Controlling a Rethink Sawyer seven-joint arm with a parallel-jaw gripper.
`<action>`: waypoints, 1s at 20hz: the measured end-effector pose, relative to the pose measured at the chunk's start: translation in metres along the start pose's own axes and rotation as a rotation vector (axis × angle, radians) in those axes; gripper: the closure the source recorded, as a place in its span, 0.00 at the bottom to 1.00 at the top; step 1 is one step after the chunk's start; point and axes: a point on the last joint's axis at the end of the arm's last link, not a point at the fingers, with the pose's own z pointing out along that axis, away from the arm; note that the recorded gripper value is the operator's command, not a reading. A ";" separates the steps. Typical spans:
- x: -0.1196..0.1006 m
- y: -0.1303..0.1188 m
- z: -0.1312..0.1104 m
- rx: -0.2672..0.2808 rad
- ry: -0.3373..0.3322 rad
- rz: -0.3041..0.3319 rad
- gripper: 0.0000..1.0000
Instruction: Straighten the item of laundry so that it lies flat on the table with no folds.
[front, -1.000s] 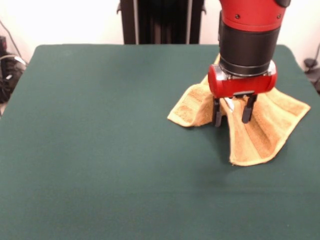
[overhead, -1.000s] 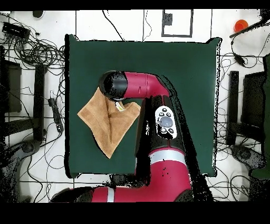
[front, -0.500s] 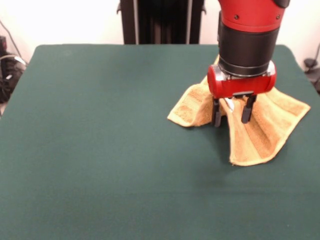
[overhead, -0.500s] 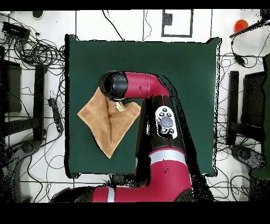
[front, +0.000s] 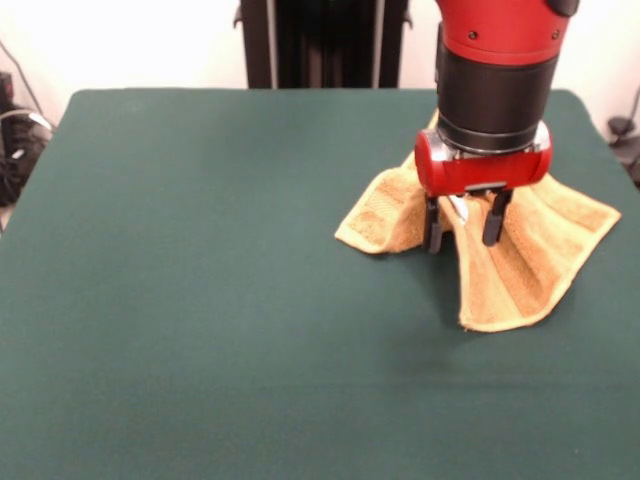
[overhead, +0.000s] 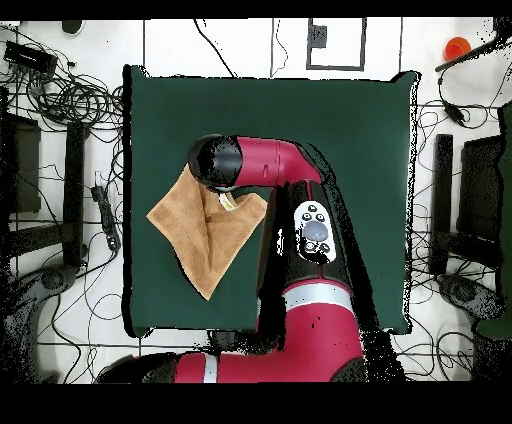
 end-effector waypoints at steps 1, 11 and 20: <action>0.001 0.000 0.000 0.000 0.001 0.000 0.00; 0.006 0.005 0.003 -0.003 0.013 -0.005 0.00; 0.019 0.012 0.009 -0.008 0.040 -0.012 0.00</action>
